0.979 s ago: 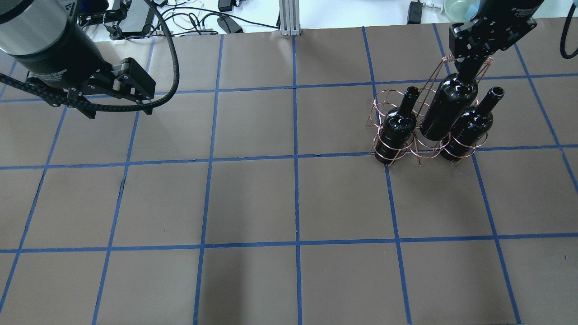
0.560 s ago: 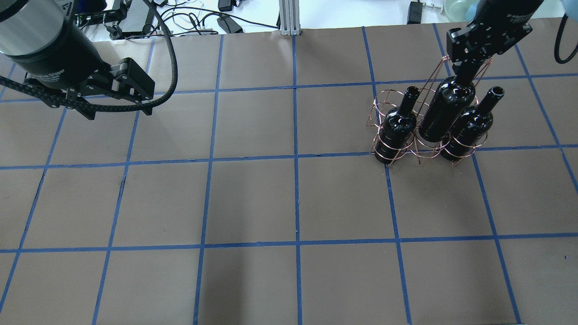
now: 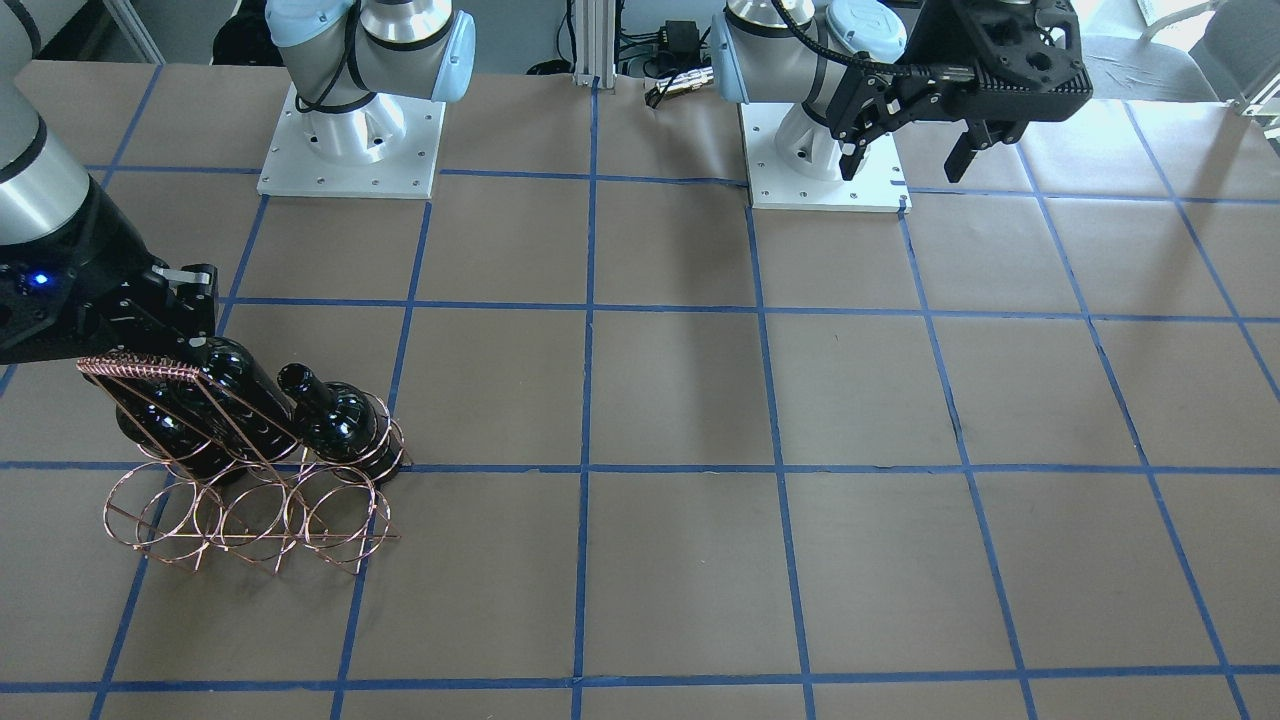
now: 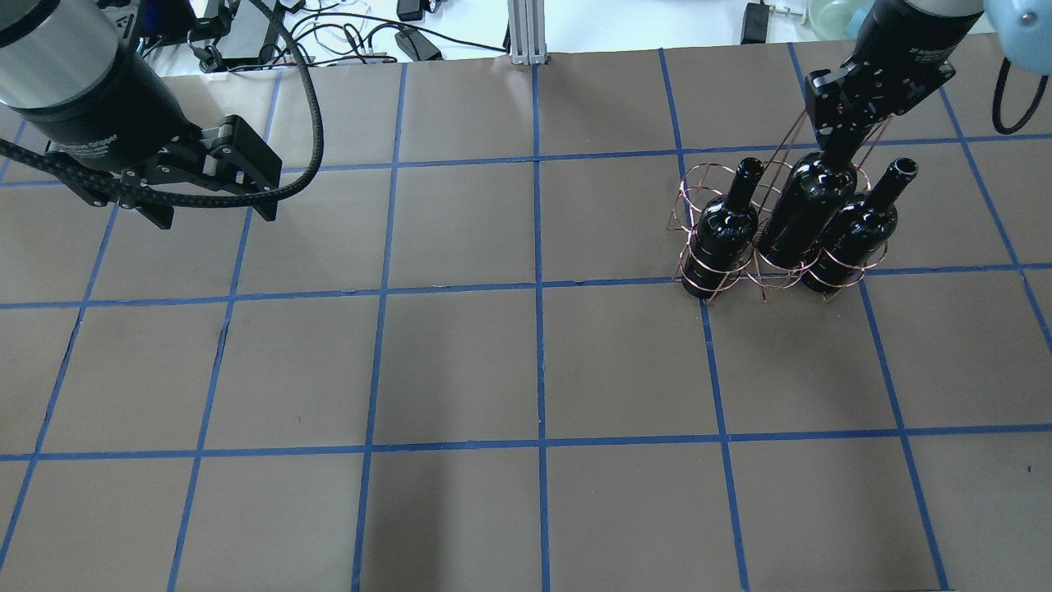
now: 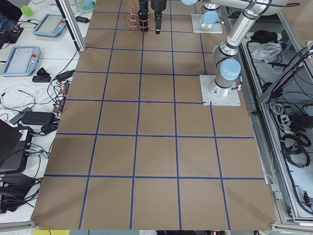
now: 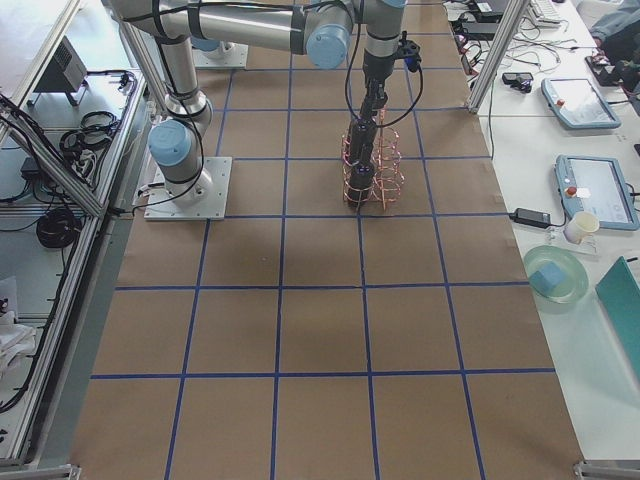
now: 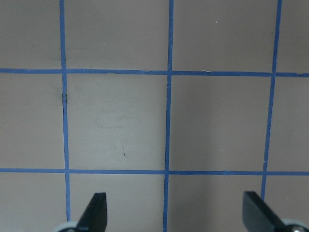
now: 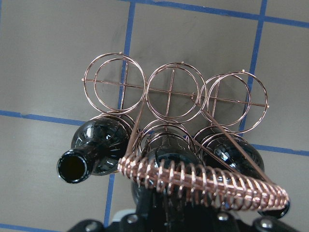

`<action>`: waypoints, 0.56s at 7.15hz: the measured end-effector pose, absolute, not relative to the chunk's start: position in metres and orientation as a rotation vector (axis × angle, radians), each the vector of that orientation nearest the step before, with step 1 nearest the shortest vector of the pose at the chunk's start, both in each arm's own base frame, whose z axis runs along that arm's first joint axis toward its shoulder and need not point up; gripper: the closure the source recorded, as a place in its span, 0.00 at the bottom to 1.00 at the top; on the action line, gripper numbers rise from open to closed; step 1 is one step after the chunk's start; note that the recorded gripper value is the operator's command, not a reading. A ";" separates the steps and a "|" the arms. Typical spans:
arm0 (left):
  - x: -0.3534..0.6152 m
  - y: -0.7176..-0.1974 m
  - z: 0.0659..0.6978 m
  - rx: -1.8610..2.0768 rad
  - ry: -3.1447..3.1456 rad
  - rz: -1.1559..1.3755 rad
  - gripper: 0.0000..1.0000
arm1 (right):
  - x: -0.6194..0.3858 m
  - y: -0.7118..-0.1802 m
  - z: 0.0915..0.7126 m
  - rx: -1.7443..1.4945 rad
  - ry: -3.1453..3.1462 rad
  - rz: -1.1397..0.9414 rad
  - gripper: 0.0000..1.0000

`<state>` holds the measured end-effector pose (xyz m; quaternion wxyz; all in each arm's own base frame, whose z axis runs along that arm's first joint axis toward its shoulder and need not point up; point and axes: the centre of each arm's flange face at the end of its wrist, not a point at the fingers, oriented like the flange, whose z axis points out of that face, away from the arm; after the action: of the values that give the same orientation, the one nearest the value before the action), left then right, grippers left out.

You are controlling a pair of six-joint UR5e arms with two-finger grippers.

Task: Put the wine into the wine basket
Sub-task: 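Lower the bottle into the empty rack slot beside the other bottles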

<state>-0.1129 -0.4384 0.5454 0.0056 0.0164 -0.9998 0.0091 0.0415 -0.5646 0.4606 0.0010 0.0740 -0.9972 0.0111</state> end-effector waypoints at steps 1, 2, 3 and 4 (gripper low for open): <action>-0.113 -0.440 0.543 0.051 -3.132 0.017 0.00 | 0.041 -0.565 0.453 0.232 -3.131 0.035 1.00; -0.112 -0.441 0.542 0.050 -3.134 0.011 0.00 | 0.041 -0.565 0.443 0.233 -3.129 0.046 1.00; -0.112 -0.441 0.542 0.049 -3.134 0.011 0.00 | 0.041 -0.565 0.434 0.233 -3.127 0.056 1.00; -0.113 -0.440 0.542 0.049 -3.132 0.011 0.00 | 0.041 -0.564 0.429 0.234 -3.127 0.059 1.00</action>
<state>-0.1127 -0.4403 0.5421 0.0048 0.0158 -0.9999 0.0034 0.0415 -0.5643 0.4288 0.0029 0.0745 -0.9970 0.0188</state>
